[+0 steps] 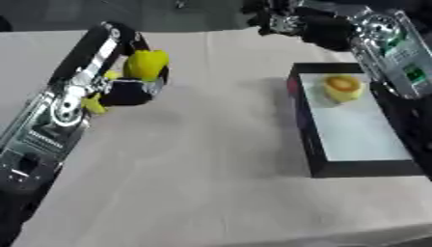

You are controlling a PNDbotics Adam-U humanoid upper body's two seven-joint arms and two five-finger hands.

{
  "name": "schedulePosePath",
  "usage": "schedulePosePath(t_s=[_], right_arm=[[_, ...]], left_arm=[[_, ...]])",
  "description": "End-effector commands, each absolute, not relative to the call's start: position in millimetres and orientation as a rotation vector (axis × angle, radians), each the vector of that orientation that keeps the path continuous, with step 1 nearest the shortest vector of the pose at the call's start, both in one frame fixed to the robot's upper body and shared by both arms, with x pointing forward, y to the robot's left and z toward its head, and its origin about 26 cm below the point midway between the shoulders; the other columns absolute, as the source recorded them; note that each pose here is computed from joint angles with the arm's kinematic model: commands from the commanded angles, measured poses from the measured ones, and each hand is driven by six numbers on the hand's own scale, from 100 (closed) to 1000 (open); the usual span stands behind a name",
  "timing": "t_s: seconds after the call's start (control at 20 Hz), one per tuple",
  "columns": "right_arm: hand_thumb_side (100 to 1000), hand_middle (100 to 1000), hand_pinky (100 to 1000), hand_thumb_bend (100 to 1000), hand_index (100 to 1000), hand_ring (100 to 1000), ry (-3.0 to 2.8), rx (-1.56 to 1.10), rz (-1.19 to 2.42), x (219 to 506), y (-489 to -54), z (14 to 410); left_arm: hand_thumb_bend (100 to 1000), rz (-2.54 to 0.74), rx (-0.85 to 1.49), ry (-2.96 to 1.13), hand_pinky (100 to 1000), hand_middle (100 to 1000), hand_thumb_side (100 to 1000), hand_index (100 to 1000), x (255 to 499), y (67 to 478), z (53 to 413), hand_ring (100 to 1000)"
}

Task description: Pick up the objects with one hand, pass them to the other hand, and then place them into the box on the other side of the table.

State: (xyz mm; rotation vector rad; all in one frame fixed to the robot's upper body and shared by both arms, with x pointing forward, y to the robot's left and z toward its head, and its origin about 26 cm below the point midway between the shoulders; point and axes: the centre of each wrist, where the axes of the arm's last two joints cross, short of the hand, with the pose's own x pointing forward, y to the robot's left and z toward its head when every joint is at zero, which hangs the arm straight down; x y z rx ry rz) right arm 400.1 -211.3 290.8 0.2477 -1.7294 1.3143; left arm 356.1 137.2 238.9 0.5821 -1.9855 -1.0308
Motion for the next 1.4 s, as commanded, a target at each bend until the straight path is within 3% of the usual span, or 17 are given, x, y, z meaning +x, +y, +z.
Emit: schedulePosePath(t_s=[0.05, 0.25, 0.6, 1.4], right_arm=[[746, 1000, 1000, 100, 1000, 1000, -1.744, 0.297, 1.342, 398, -207, 302], [750, 1000, 1000, 100, 1000, 1000, -1.733, 0.349, 1.356, 398, -198, 299], [564, 1000, 1000, 100, 1000, 1000, -1.662, 0.418, 1.39, 400, -185, 290], [583, 1000, 1000, 100, 1000, 1000, -1.607, 0.474, 1.421, 410, -173, 277]], left_arm=[[100, -1.041, 0.592, -2.055, 747, 474, 100, 435, 352, 133, 248, 528], [100, -1.037, 0.583, -2.063, 745, 473, 100, 435, 352, 129, 248, 526], [100, -1.041, 0.611, -2.11, 742, 473, 100, 435, 352, 122, 249, 527], [100, -1.111, 0.603, -2.298, 730, 471, 100, 436, 338, 108, 257, 526]])
